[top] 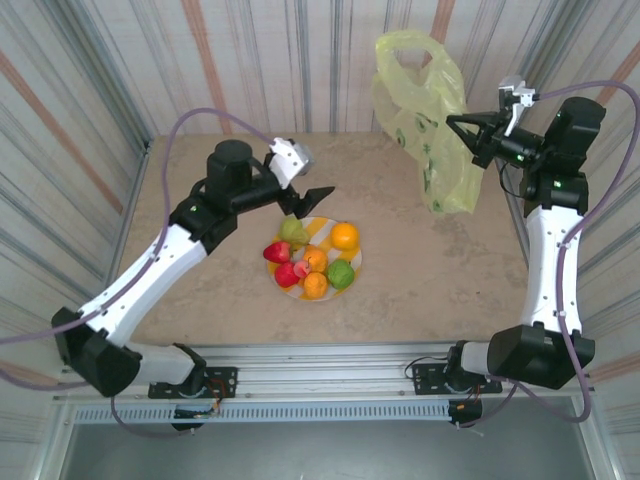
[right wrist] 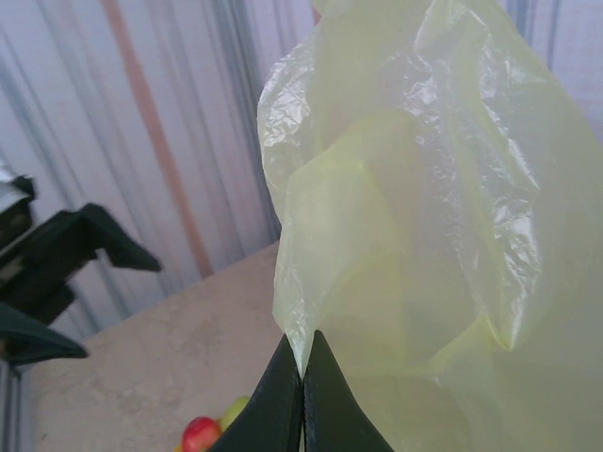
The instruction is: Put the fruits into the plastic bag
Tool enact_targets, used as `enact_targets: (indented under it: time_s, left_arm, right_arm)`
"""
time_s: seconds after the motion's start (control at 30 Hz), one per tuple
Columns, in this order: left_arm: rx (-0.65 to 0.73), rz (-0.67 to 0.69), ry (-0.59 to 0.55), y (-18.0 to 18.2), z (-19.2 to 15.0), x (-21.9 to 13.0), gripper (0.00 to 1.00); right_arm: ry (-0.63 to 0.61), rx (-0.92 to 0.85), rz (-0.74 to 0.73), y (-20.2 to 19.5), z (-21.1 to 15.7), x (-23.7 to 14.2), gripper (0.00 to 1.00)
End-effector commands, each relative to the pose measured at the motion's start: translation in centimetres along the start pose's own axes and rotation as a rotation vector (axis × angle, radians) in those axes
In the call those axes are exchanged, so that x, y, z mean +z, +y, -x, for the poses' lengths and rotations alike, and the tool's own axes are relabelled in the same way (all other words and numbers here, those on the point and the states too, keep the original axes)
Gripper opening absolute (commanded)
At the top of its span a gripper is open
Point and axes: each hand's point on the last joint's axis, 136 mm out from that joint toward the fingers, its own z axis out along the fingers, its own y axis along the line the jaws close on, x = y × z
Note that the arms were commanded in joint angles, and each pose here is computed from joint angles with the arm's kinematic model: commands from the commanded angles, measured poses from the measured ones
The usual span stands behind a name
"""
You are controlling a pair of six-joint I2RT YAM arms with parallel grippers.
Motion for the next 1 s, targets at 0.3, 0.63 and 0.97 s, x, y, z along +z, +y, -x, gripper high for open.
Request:
enact_targets:
  time_s: [0.3, 0.63, 0.97]
  left_arm:
    - [0.058, -0.269, -0.211, -0.8, 8.0, 4.5, 0.95]
    - [-0.095, -0.374, -0.292, 0.0, 10.5, 8.1, 0.66]
    - [-0.308, -0.304, -0.325, -1.5, 12.8, 9.7, 0.00]
  right_arm:
    - [0.014, -0.054, 0.155, 4.6, 1.1, 0.6, 0.00]
    - [0.045, -0.014, 0.164, 4.1, 0.0, 1.9, 0.00]
    - [0.121, 0.151, -0.459, -7.5, -2.4, 4.3, 0.42]
